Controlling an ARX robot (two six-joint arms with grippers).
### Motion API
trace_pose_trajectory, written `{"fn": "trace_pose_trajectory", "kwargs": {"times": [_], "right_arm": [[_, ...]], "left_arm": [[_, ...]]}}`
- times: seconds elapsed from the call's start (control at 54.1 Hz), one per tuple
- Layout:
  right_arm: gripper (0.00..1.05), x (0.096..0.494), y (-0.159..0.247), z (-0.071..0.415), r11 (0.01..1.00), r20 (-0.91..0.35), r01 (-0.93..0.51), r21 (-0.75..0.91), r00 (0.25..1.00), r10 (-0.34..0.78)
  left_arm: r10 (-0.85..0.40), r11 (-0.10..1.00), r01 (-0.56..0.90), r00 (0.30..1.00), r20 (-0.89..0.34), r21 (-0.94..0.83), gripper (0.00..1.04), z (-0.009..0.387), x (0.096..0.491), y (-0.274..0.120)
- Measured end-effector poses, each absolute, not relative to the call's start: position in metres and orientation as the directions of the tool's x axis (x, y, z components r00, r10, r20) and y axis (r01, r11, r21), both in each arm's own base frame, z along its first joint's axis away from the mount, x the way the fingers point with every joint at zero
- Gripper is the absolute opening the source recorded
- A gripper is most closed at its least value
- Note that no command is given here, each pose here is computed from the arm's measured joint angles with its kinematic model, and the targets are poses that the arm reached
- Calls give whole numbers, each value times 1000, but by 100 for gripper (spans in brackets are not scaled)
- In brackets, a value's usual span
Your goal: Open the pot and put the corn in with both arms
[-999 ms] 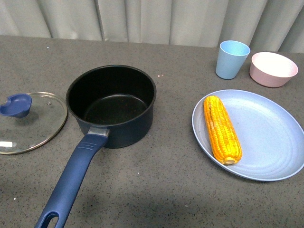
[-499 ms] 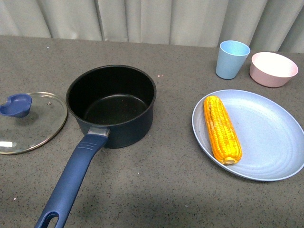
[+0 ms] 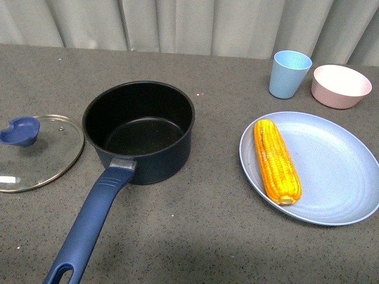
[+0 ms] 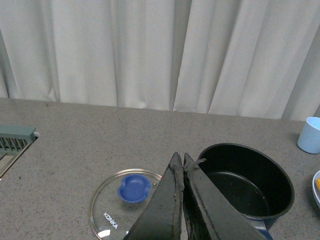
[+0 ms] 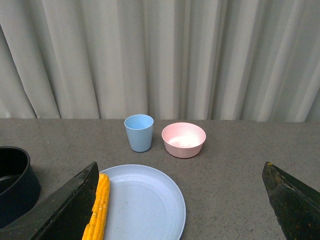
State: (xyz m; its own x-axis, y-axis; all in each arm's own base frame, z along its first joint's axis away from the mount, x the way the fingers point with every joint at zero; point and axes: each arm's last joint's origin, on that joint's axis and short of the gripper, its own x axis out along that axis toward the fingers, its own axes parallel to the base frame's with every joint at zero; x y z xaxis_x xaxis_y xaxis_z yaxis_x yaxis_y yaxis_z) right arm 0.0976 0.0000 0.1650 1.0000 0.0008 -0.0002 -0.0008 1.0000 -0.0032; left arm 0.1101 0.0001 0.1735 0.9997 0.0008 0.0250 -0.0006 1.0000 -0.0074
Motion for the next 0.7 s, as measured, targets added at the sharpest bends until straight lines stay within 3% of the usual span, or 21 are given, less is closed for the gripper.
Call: {"fn": "trace_pose_trajectory", "kwargs": {"times": [0.499,0.629,0.703], "right_arm": [[95,98,0,165,1000,0,-1,-3,1000,1],[95,98,0,164,1000,-35,-21,-11,999,21],[95,100,0,163,998,-196,-49,-24,980,44]], "left_arm": [[0,1000,0,1000,17,-8,5,170,97,0],[0,1000,0,1000,17,-8,30,170,97,0],[0,1000,0,1000,17,-7,43,170,97,0]]}}
